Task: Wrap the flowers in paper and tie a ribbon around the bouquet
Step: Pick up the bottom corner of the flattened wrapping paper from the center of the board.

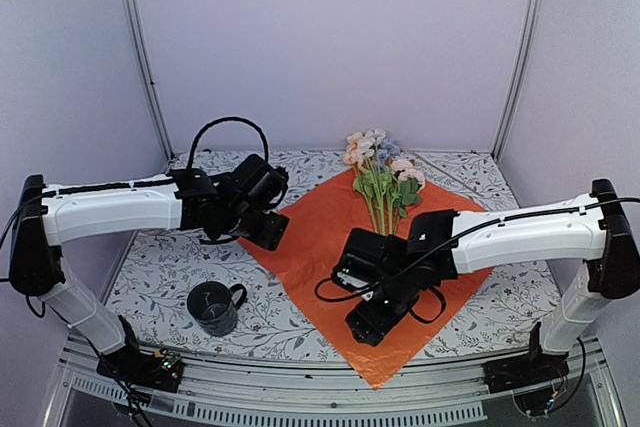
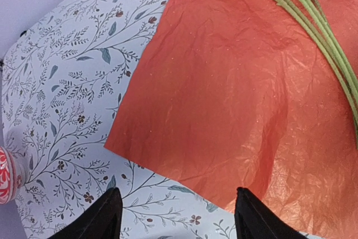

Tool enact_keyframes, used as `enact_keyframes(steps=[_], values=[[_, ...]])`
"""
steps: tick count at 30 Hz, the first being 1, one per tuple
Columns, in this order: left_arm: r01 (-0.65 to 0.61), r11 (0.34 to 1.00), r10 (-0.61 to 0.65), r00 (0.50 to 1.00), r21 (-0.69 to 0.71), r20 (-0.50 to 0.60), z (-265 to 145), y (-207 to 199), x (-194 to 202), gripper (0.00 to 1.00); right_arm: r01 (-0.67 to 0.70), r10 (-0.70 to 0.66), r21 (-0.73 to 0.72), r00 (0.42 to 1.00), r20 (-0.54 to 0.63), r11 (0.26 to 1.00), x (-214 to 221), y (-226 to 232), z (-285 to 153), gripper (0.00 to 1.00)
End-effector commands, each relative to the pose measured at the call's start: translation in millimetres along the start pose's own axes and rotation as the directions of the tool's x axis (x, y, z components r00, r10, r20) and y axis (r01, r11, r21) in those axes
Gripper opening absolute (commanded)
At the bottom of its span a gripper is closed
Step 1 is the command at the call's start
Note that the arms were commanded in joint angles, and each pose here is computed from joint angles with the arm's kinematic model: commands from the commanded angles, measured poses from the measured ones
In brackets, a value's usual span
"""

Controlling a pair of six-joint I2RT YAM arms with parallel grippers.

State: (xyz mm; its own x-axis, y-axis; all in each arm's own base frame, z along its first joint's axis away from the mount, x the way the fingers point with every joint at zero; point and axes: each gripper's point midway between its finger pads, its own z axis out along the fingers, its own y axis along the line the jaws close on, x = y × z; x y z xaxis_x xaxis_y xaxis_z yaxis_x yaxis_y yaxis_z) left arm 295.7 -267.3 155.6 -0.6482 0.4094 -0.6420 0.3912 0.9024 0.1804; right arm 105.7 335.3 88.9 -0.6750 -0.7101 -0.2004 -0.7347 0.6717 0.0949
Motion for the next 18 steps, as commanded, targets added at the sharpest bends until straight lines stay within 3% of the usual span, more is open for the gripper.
enact_keyframes(steps=[1, 7, 13, 16, 18], values=[[0.052, 0.999, -0.051, 0.999, -0.010, 0.006, -10, 9, -5, 0.69, 0.030, -0.028, 0.068, 0.999, -0.035, 0.997, -4, 26, 33, 0.79], [0.047, 0.999, -0.048, 0.999, 0.014, 0.022, -17, 10, -4, 0.69, 0.078, -0.060, 0.151, 0.991, -0.121, 0.985, 4, 21, 66, 0.71], [0.025, 0.995, -0.034, 0.995, 0.096, 0.090, -29, 1, -9, 0.70, 0.098, -0.071, 0.182, 0.986, -0.150, 0.978, 9, 13, 81, 0.45], [-0.015, 0.996, -0.004, 0.975, 0.086, 0.222, -54, -6, -23, 0.67, 0.093, -0.062, 0.200, 0.986, -0.154, 0.975, 10, 6, 83, 0.29], [-0.087, 0.988, 0.034, 0.927, 0.126, 0.373, -86, -22, -30, 0.67, 0.073, -0.042, 0.195, 0.987, -0.155, 0.978, 9, 0, 84, 0.19]])
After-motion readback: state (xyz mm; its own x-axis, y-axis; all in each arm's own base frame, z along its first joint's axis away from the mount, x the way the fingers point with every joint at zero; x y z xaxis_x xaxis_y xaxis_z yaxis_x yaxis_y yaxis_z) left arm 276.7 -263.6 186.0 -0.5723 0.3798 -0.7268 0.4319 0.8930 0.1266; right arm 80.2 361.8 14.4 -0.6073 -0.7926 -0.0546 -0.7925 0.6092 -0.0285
